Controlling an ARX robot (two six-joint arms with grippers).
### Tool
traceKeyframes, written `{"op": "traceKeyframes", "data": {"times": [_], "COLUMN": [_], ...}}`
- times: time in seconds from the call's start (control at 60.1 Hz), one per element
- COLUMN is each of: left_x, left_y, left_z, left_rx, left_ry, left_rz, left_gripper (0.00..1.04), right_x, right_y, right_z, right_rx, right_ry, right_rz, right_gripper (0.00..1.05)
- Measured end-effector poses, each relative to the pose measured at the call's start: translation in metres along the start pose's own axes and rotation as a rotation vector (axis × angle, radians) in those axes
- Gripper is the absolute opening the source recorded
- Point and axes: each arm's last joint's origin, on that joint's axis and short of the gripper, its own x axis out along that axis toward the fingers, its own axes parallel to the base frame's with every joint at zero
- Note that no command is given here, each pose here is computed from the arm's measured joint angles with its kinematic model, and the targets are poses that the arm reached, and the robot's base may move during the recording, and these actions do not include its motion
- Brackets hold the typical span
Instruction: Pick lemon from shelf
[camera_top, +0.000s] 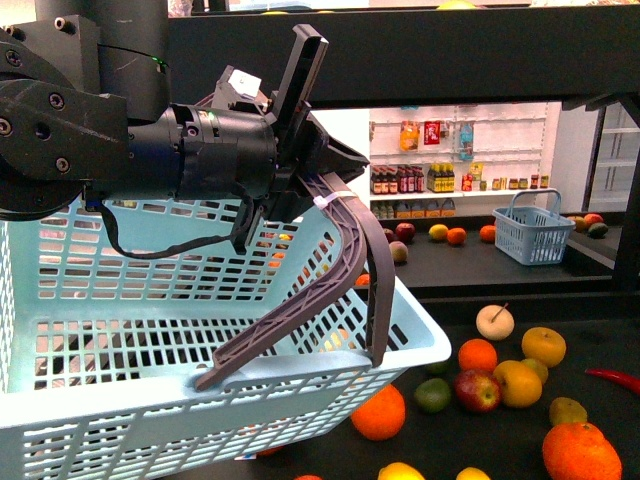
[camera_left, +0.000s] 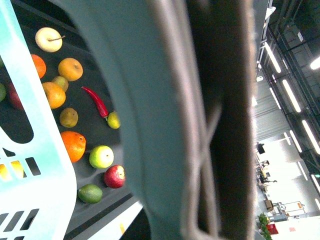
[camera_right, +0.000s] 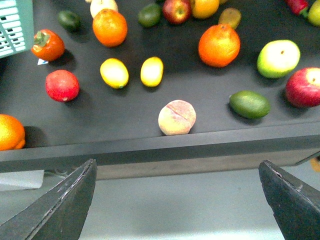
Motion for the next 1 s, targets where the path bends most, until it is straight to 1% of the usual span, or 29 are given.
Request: {"op": "traceKeyframes", "data": {"times": [0.05, 0.15, 0.183, 0.266, 0.35, 0.483, 0.732, 0.999], "left_x": [0.000, 0.000, 0.000, 0.000, 0.000, 0.000, 0.000, 0.000], "left_y": [0.000, 0.000, 0.000, 0.000, 0.000, 0.000, 0.000, 0.000], "left_z": [0.000, 0.000, 0.000, 0.000, 0.000, 0.000, 0.000, 0.000], "left_rx": [0.000, 0.001, 0.002, 0.004, 0.001, 0.002, 0.003, 0.003], "left_ry": [0.000, -0.001, -0.002, -0.002, 0.002, 0.001, 0.000, 0.001], "left_rz": [0.000, 0.001, 0.002, 0.002, -0.001, -0.001, 0.000, 0.000], "left_gripper": [0.06, 0.06, 0.06, 0.06, 0.06, 0.06, 0.06, 0.06], "right_x": [0.027, 0.075, 0.093, 0.126, 0.167, 0.201, 0.254, 0.293], "right_y": [0.000, -0.001, -0.001, 0.001, 0.005, 0.010, 0.021, 0.028], "right_z": [0.001, -0.003, -0.006, -0.004, 0.007, 0.013, 0.014, 0.014], "right_rx": [0.015, 0.014, 0.023, 0.033, 0.048, 0.047, 0.028, 0.006], "right_ry": [0.076, 0.162, 0.197, 0.218, 0.203, 0.165, 0.136, 0.131], "right_rz": [-0.008, -0.052, -0.042, -0.022, -0.018, -0.006, 0.006, -0.017], "right_gripper": [0.97, 0.97, 0.97, 0.97, 0.97, 0.97, 0.97, 0.97]}}
